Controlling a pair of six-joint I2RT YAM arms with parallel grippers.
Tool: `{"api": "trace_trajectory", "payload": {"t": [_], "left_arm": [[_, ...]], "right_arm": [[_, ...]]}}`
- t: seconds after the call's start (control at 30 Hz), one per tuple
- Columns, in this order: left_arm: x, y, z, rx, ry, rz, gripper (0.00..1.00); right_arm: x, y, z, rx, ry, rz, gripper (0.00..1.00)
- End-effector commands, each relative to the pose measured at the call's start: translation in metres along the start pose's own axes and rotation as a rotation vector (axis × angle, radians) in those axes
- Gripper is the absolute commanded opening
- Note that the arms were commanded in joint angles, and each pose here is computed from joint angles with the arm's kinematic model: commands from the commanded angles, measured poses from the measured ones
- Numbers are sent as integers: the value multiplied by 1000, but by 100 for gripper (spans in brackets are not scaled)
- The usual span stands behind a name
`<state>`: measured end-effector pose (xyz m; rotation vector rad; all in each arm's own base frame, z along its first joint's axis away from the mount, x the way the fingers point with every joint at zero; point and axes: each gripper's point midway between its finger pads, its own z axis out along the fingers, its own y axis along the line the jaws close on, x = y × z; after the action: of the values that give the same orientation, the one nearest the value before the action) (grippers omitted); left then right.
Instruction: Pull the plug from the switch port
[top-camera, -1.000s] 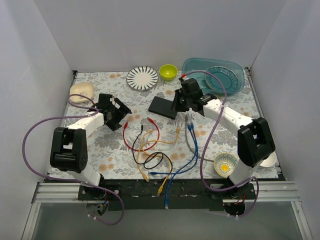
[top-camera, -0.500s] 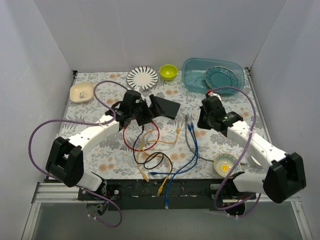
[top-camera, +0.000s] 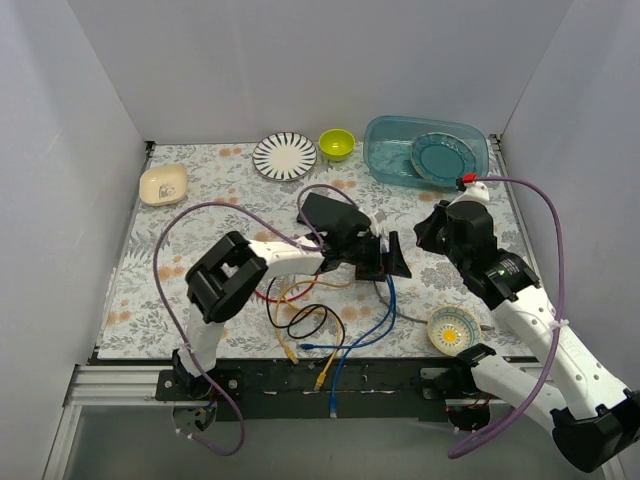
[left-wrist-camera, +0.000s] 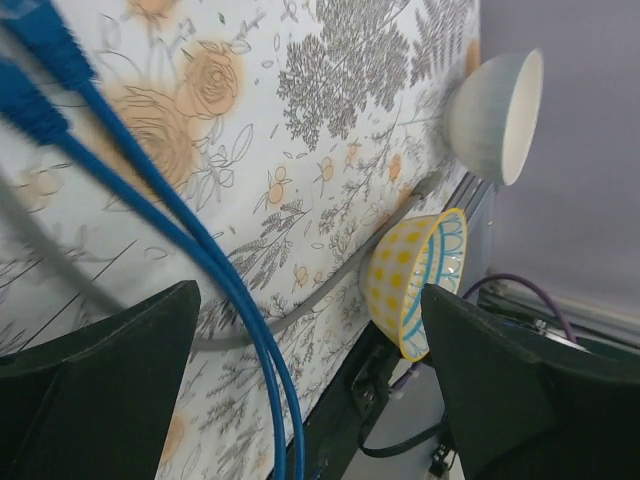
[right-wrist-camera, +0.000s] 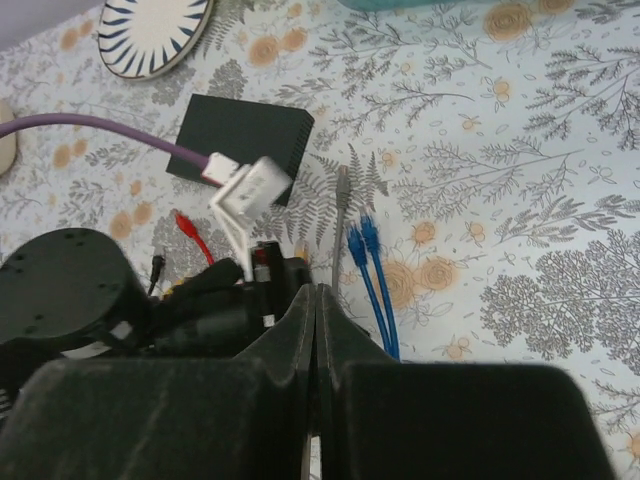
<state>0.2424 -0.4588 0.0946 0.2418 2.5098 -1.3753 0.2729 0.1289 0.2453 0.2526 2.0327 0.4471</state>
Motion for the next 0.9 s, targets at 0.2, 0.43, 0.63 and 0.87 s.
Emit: {"api": "trace_trajectory", "payload": {"t": [0.2,0.43,0.63,0.87], "left_arm": [[56,8,65,-108,141,100,89],[72,107,28,-587,157,78,42],[90,194,-80,-1139,122,70,0],[128,232,-191,-1276,87,-283,0]], "right_arm": [[6,-25,-21,63,-11,-14,1],[20,-31,-17,77,22,-16,1],[31,-31,-9,64,38,-5,1],[43,-36,-4,64,51,-2,1]]}}
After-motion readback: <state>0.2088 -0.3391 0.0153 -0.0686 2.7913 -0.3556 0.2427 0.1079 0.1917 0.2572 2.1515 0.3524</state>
